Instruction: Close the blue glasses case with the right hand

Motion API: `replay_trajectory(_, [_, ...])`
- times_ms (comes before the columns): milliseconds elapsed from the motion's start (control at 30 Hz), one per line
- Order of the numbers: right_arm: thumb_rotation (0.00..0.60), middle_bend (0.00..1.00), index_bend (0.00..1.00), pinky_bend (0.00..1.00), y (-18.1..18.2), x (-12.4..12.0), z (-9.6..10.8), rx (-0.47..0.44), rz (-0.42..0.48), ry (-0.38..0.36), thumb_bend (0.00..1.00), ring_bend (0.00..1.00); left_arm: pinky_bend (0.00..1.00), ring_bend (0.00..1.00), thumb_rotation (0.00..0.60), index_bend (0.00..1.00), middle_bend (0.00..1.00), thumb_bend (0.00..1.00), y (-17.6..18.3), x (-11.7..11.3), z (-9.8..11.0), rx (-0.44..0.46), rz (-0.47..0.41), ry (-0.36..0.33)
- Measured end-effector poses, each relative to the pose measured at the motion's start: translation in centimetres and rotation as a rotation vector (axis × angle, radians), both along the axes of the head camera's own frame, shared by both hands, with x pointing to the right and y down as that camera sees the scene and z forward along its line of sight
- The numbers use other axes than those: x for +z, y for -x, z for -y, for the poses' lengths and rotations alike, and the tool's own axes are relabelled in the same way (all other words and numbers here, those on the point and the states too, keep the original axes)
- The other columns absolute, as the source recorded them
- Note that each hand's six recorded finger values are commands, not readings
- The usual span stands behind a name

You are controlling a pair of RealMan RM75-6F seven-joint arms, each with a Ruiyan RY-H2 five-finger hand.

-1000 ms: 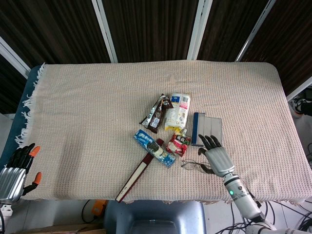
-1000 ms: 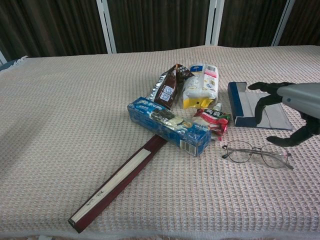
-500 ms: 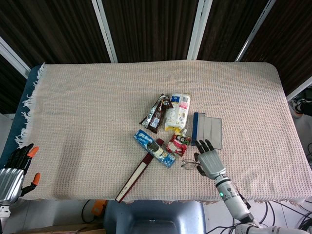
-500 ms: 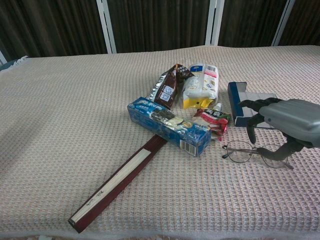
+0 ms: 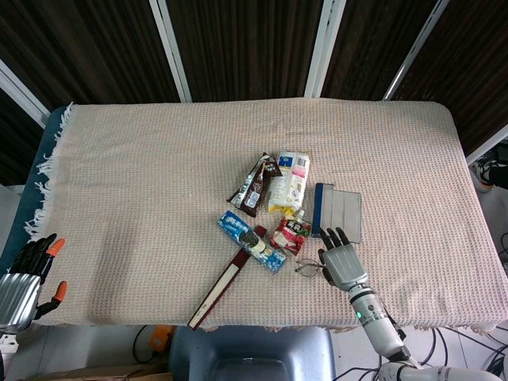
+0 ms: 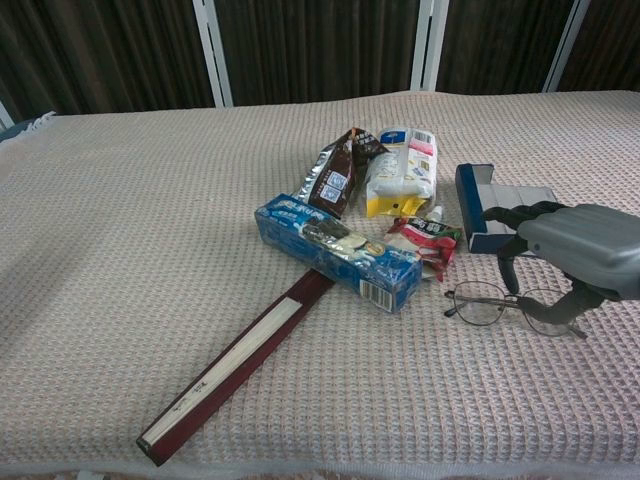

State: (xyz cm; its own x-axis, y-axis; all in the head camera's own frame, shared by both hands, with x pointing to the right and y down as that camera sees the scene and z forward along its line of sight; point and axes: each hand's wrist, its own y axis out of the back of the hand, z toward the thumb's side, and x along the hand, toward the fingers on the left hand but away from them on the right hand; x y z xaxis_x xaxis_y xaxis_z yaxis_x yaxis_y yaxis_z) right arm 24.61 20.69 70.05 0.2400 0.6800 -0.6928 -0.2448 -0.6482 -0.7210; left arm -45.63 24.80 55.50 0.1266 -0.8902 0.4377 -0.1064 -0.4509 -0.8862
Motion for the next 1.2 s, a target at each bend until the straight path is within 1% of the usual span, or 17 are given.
replay_trajectory(300, [0.6, 0.04, 0.68, 0.0, 0.2, 0.3, -0.2, 0.0, -0.008, 0.008, 0.55, 0.0, 0.07, 0.0, 0.6, 0.0, 0.0, 0.43, 0.0, 0.0, 0.0, 0.001, -0.002, 0.001])
replay_trajectory(500, [0.6, 0.06, 0.71, 0.0, 0.2, 0.1, 0.0, 0.006, -0.004, -0.004, 0.55, 0.0, 0.07, 0.0, 0.6, 0.0, 0.0, 0.43, 0.0, 0.1, 0.1, 0.002, -0.003, 0.002])
replay_trajectory(700, [0.6, 0.07, 0.73, 0.0, 0.3, -0.4, 0.5, -0.012, 0.002, -0.033, 0.56, 0.0, 0.07, 0.0, 0.6, 0.0, 0.0, 0.43, -0.2, 0.2, 0.1, 0.007, 0.0, 0.005])
replay_trajectory(800, [0.6, 0.08, 0.74, 0.0, 0.4, -1.0, 0.8, -0.038, 0.008, -0.063, 0.56, 0.0, 0.07, 0.0, 0.6, 0.0, 0.0, 0.43, -0.2, 0.3, 0.1, 0.01, 0.002, 0.007])
replay_trajectory(900, [0.6, 0.09, 0.74, 0.0, 0.3, -1.9, 1.4, -0.086, 0.009, -0.111, 0.56, 0.0, 0.07, 0.0, 0.6, 0.0, 0.0, 0.43, -0.3, 0.3, 0.0, 0.011, 0.006, 0.007])
replay_trajectory(1033, [0.6, 0.1, 0.75, 0.0, -0.3, -3.4, 2.8, -0.189, -0.012, -0.209, 0.56, 0.0, 0.07, 0.0, 0.6, 0.0, 0.0, 0.43, -0.4, 0.5, 0.0, 0.01, 0.015, 0.008])
replay_trajectory(1133, [0.6, 0.1, 0.75, 0.0, -1.5, -4.4, 4.3, -0.281, -0.053, -0.284, 0.56, 0.0, 0.07, 0.0, 0.6, 0.0, 0.0, 0.43, -0.5, 0.7, 0.0, 0.011, 0.026, 0.011])
replay_trajectory(1200, [0.6, 0.1, 0.75, 0.0, -2.5, -4.8, 5.3, -0.328, -0.081, -0.319, 0.56, 0.0, 0.07, 0.0, 0.6, 0.0, 0.0, 0.43, -0.5, 0.8, 0.0, 0.012, 0.035, 0.013])
